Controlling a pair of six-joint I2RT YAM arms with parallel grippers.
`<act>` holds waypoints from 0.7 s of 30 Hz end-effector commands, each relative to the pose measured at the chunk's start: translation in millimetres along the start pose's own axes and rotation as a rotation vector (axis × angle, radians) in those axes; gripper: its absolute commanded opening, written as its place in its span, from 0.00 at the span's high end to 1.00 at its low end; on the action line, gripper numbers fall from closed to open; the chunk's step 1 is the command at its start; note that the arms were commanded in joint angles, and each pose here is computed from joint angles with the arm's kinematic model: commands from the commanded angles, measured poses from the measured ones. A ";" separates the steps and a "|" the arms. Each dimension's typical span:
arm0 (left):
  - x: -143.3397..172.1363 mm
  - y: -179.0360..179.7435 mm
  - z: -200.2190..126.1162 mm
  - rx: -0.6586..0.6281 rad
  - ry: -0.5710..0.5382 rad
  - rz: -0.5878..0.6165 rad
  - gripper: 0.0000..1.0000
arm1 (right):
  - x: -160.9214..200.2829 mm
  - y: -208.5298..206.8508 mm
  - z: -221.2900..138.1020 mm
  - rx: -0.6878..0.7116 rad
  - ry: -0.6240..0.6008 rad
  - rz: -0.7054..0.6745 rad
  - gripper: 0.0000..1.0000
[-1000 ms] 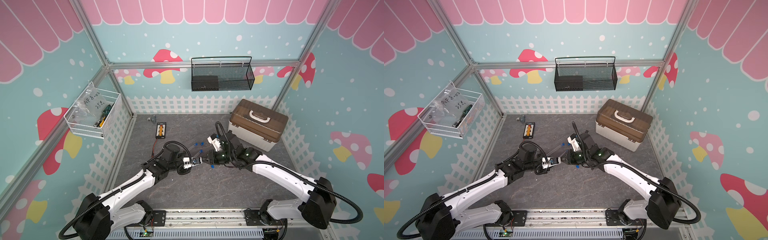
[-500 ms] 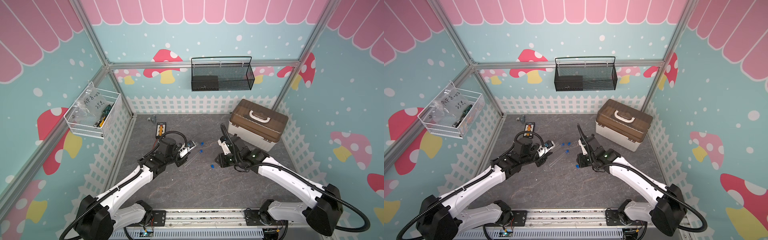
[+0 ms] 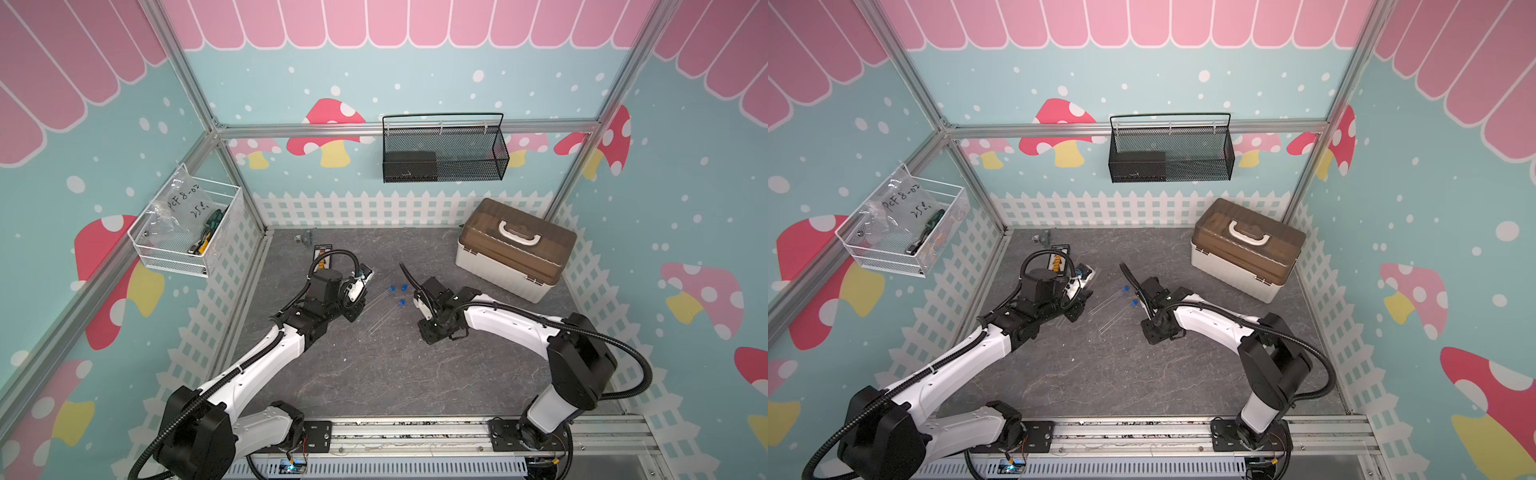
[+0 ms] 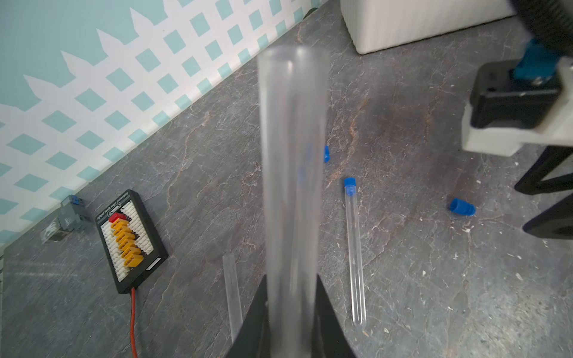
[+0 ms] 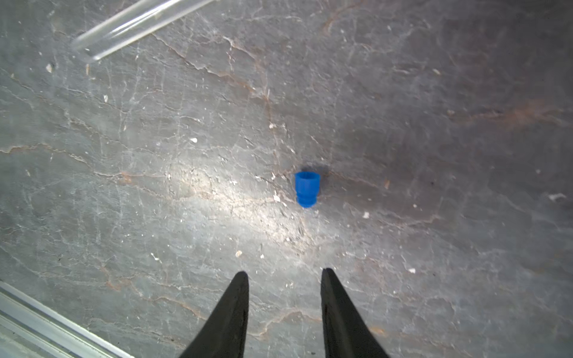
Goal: Insert stoppers into test tubes
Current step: Pick up the stopper from the center of the board.
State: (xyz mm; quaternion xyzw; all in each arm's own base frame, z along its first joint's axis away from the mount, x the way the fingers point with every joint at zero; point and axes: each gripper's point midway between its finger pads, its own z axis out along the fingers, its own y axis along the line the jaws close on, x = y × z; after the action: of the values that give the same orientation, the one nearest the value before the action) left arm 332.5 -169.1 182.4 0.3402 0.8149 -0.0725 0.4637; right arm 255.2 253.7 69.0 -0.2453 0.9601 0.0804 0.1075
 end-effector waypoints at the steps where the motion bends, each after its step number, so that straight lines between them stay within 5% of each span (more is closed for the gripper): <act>1: -5.3 6.7 -4.3 -0.035 -0.029 -0.013 1.00 | -4.8 -4.0 7.7 0.058 0.036 -0.051 0.62; 21: -5.2 6.5 -4.1 -0.038 -0.034 0.007 1.00 | -12.7 -16.5 52.9 0.159 0.130 -0.046 0.72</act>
State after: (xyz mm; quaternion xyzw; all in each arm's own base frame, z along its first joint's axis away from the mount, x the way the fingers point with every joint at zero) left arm 335.2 -166.1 184.9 0.3347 0.8126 -0.0628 0.4729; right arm 280.8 253.9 20.4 -0.2557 0.9644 -0.0053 0.0671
